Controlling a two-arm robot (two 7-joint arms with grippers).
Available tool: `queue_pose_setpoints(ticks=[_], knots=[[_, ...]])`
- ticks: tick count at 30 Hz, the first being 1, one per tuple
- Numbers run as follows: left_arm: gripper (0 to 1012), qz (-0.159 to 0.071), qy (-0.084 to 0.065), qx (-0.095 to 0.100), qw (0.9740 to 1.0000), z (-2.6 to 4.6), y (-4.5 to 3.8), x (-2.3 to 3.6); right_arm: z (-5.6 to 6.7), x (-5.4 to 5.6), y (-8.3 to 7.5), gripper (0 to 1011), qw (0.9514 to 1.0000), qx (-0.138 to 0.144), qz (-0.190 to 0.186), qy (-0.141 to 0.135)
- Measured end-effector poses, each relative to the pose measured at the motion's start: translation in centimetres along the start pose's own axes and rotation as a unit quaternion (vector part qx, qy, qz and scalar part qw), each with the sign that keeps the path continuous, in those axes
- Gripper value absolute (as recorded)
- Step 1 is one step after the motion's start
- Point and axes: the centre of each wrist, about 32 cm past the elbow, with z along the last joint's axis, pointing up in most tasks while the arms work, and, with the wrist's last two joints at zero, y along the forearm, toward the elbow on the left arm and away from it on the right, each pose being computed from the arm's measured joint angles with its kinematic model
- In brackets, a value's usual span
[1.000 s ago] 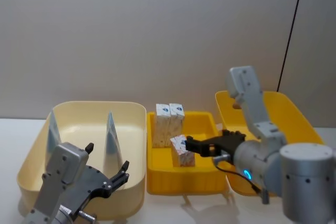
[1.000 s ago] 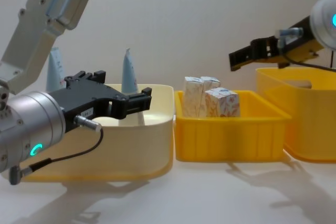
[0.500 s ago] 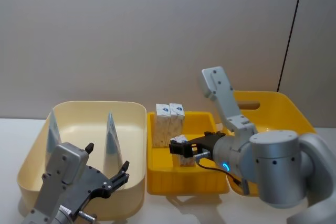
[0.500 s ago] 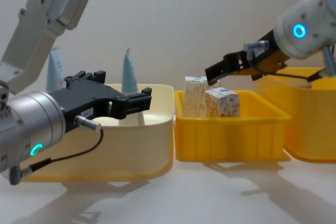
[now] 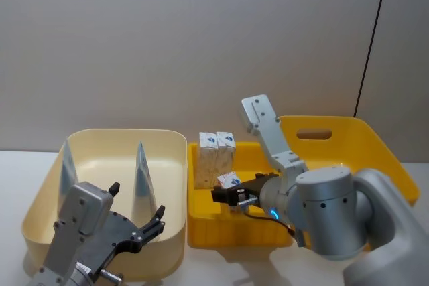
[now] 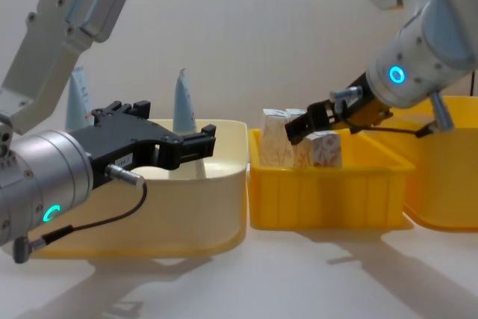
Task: Bimanual collaborative sorting of washing and personal care products
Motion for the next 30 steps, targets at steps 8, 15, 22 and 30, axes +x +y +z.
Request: queue_pose_setpoints(ticks=[8,15,22,30], knots=[[1003,0.0,0.0,0.0,1.0,0.0,0.0,0.0,-0.3,-0.3,1.5,1001,0.9999,-0.01,0.001,0.002],[1004,0.0,0.0,0.0,1.0,0.0,0.0,0.0,-0.5,-0.5,2.5,1001,0.9999,-0.015,-0.001,0.004],[1003,0.0,0.0,0.0,1.0,0.0,0.0,0.0,-0.7,-0.6,3.0,923,0.9999,-0.016,-0.003,0.005],[1003,0.0,0.0,0.0,1.0,0.0,0.0,0.0,-0.8,-0.7,3.4,688,0.9998,-0.017,-0.006,0.006]])
